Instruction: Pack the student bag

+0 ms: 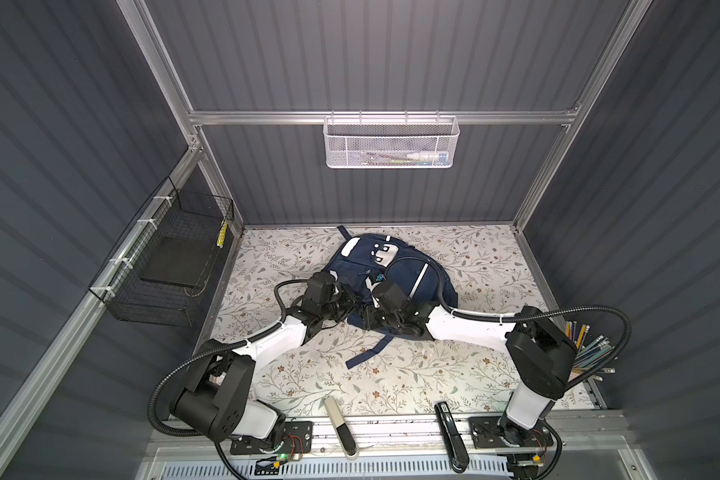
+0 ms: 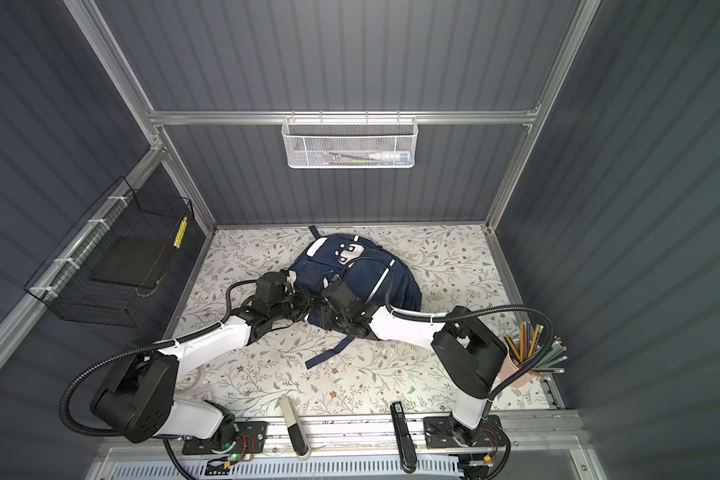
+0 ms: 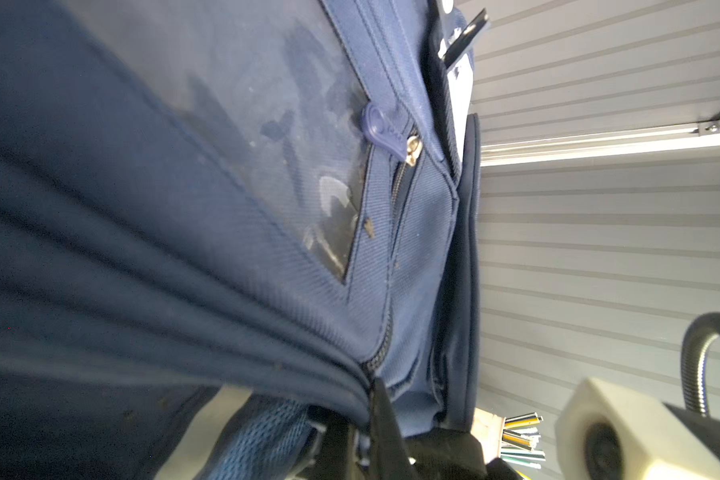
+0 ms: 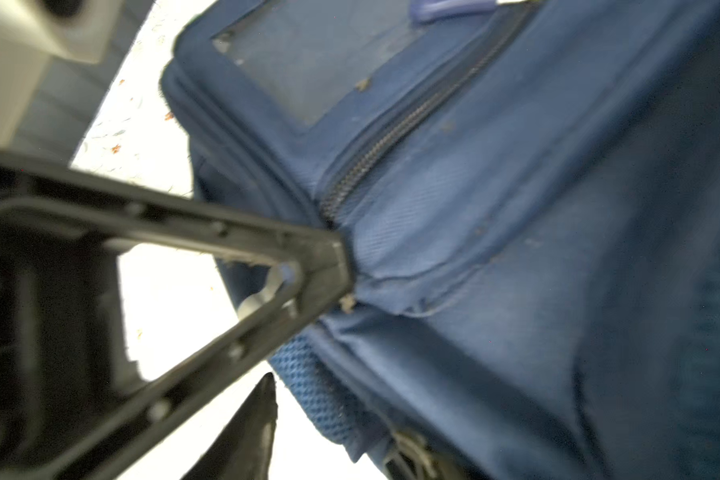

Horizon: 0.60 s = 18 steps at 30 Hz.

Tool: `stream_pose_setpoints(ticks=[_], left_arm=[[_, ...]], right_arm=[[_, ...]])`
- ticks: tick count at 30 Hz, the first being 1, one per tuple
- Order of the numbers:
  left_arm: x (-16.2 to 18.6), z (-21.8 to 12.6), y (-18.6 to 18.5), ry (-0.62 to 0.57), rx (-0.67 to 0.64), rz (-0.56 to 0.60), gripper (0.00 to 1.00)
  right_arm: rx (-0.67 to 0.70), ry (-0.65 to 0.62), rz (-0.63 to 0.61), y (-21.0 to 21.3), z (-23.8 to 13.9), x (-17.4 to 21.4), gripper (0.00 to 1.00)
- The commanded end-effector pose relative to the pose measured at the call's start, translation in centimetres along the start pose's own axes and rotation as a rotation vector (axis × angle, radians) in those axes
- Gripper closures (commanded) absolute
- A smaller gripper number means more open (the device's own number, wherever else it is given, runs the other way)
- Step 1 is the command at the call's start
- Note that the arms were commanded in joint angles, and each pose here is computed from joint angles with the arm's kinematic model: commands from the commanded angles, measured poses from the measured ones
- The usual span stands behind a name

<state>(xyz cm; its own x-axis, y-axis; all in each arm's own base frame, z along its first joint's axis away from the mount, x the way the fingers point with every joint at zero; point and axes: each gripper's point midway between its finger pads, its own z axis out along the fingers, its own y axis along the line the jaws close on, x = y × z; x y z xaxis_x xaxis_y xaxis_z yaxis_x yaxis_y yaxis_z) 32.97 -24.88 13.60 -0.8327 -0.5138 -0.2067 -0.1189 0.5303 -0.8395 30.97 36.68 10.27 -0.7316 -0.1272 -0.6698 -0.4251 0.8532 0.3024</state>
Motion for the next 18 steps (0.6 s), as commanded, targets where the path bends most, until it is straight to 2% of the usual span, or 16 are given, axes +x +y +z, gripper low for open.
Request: stream_pose_setpoints(ticks=[1,4,7,10,18], left_arm=[[2.8,-1.0,-2.4,0.113,0.089,0.029,1.0],[2.9,-1.0,-2.5,0.117,0.088,0.035,1.0],[3.0,-0.8,-1.9,0.118,0.072,0.039,1.0],[2.7,-0.5,-1.3,0.111,0.05,0.048,1.0],[0.0,-1.3,-0.8,0.075,0.025,0.059,1.0]], right_arm=[[0.166,-0.165,-0.036,-4.2,0.7,-5.2,0.64],[0.105,-0.197,-0.055,-3.4,0.2,-6.2,0.88],[0.035,-0.189,-0.07,-1.9,-0.2,-6.1,1.0],[0.008,-0.136,-0.076,-1.6,-0.5,-4.5,1.0],[0.073,0.042,0.004,-6.1,-2.8,1.6,1.0]])
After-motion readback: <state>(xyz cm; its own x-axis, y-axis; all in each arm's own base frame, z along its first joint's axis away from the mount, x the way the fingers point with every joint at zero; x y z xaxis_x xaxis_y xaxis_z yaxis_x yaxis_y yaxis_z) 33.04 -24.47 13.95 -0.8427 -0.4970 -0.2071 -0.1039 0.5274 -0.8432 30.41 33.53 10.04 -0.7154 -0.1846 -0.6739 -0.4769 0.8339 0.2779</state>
